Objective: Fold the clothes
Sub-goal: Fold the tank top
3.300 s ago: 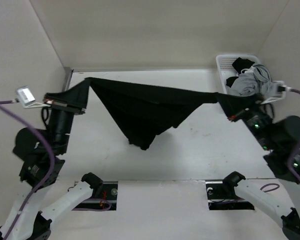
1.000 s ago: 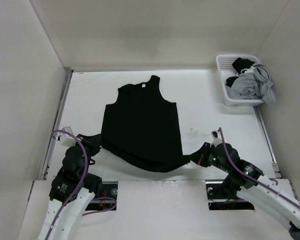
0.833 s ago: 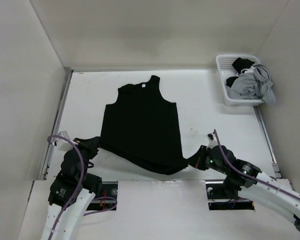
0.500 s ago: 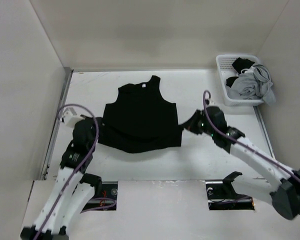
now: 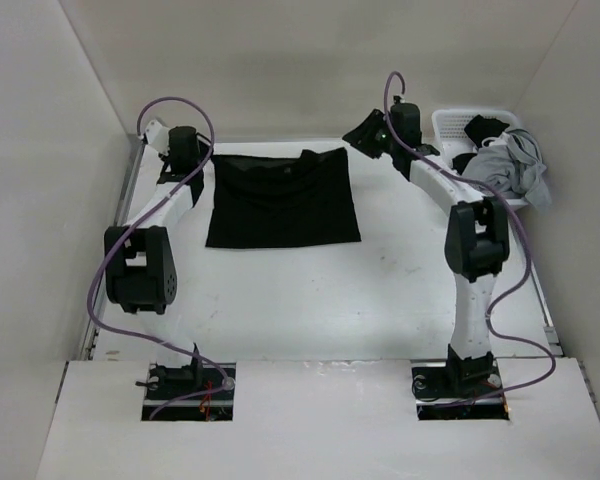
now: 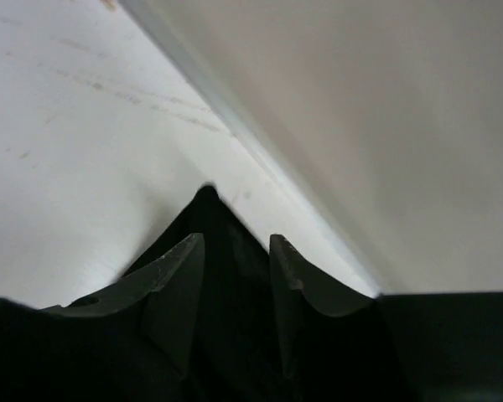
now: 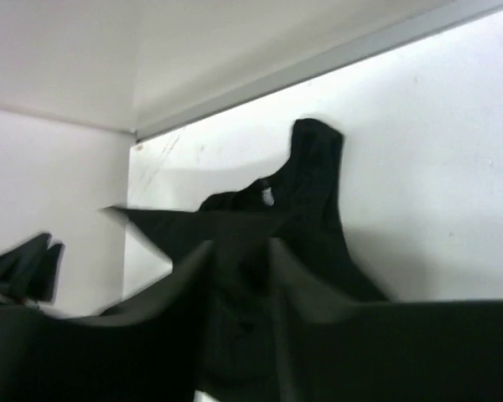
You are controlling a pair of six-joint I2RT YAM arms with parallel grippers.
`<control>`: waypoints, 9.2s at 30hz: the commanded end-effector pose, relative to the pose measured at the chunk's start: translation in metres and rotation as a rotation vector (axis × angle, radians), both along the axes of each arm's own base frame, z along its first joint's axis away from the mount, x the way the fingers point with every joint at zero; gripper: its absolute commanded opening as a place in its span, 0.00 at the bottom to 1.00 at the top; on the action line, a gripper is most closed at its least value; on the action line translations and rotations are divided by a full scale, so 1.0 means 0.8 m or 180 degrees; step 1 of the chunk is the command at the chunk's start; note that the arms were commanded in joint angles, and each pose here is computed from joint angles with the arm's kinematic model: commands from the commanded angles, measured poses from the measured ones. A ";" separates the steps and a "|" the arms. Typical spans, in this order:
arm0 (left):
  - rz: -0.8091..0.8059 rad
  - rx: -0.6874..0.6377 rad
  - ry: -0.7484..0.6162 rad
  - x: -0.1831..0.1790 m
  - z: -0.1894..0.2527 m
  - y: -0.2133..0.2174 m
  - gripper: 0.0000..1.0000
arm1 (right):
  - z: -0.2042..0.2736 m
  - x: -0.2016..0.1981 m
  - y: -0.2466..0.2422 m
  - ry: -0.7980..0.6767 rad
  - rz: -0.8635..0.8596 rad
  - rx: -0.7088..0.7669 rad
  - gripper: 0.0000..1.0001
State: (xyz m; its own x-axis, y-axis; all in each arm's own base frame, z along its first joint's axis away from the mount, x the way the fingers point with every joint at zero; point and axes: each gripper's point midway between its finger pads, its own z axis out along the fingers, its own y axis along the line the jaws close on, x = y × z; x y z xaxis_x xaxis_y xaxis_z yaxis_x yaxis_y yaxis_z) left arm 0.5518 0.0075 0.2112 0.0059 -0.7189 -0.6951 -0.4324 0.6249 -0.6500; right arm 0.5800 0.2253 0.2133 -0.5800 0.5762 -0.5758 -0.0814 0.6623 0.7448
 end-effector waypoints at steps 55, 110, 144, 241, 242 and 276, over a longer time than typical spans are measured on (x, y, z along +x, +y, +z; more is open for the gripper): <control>-0.0119 -0.1044 0.0544 -0.213 -0.232 -0.004 0.05 | -0.184 -0.257 -0.041 0.0597 -0.0078 -0.0274 0.43; -0.0518 -0.0958 0.0394 -0.262 -0.191 -0.047 0.02 | -0.222 -0.347 -0.068 0.1049 -0.0274 -0.0495 0.00; -0.0574 -0.0962 0.0507 -0.293 -0.209 -0.036 0.02 | -0.242 -0.336 -0.075 0.1108 -0.0583 -0.0779 0.20; -0.0601 -0.1060 0.0330 -0.311 -0.198 -0.028 0.17 | -0.212 -0.320 -0.109 0.0821 -0.0470 -0.0611 0.22; -0.0573 -0.1060 0.0330 -0.311 -0.198 -0.025 0.21 | -0.206 -0.319 -0.109 0.0780 -0.0472 -0.0595 0.27; -0.2004 -0.0755 -0.0294 -0.286 -0.080 -0.251 0.32 | -0.094 -0.293 -0.170 0.0234 -0.0967 -0.0771 0.01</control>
State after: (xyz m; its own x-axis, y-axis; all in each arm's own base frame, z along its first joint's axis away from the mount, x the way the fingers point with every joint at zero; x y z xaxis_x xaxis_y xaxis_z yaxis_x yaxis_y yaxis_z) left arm 0.3104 -0.1783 0.1058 -0.4768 -0.6939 -0.5396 -0.0640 0.6397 -0.7660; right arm 0.3427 0.1066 0.1125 -0.4889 0.6478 -0.5843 0.1901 0.7328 0.6534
